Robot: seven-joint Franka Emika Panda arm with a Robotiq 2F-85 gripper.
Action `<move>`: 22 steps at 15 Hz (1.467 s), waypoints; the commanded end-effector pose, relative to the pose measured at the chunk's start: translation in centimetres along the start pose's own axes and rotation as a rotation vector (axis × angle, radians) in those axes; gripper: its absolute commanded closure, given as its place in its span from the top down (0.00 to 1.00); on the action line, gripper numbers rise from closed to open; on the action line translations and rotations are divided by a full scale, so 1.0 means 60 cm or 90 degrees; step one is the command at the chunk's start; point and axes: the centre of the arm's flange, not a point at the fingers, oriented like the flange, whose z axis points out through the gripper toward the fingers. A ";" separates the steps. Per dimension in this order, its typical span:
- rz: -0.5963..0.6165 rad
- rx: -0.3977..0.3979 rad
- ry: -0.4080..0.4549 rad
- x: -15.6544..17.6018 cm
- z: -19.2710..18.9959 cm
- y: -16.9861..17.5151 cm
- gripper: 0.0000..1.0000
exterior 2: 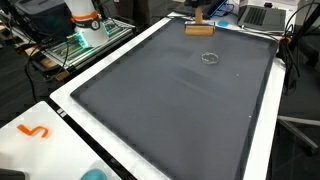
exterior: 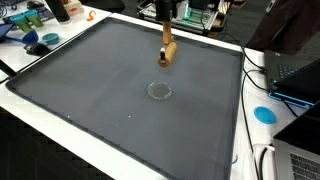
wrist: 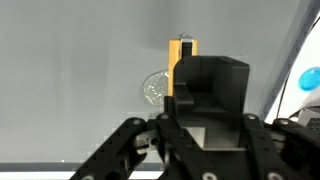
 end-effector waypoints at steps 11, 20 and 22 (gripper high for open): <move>-0.280 -0.136 -0.096 0.102 -0.088 -0.137 0.23; -0.540 -0.166 -0.123 0.128 -0.096 -0.203 0.23; -0.588 -0.161 -0.129 0.129 -0.096 -0.210 0.23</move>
